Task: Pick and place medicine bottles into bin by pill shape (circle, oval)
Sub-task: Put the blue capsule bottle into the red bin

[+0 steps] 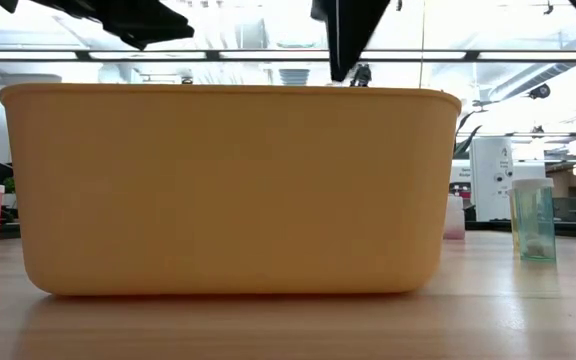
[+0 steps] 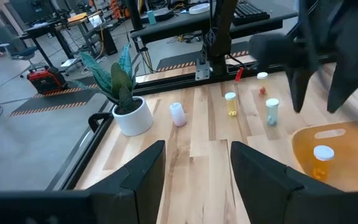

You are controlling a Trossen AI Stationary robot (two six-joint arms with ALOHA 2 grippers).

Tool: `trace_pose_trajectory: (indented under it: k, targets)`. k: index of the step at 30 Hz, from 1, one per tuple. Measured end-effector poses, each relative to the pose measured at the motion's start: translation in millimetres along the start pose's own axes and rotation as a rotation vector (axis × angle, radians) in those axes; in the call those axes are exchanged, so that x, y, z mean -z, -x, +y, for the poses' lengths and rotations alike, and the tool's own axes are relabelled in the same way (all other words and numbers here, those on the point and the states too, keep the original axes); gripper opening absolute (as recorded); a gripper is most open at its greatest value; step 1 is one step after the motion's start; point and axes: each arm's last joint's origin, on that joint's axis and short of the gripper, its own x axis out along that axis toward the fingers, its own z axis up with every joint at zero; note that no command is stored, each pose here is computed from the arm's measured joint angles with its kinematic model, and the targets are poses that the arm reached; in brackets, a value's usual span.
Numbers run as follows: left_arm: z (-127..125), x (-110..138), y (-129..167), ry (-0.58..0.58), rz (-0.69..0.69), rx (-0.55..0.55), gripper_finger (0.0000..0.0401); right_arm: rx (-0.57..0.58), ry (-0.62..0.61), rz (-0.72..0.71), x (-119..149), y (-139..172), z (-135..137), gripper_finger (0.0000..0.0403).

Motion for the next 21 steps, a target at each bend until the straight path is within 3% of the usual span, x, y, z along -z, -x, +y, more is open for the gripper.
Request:
trace_pose_trajectory:
  k: [12,21]
  targets:
    - [0,-1,-1,0.017,-0.014,-0.003,0.0167,0.051,0.096,-0.268,23,23,-16,0.0178]
    - [0,-7,-5,0.038,-0.071,-0.012,0.0167,0.057,0.168,-0.7,61,16,-31,0.0178]
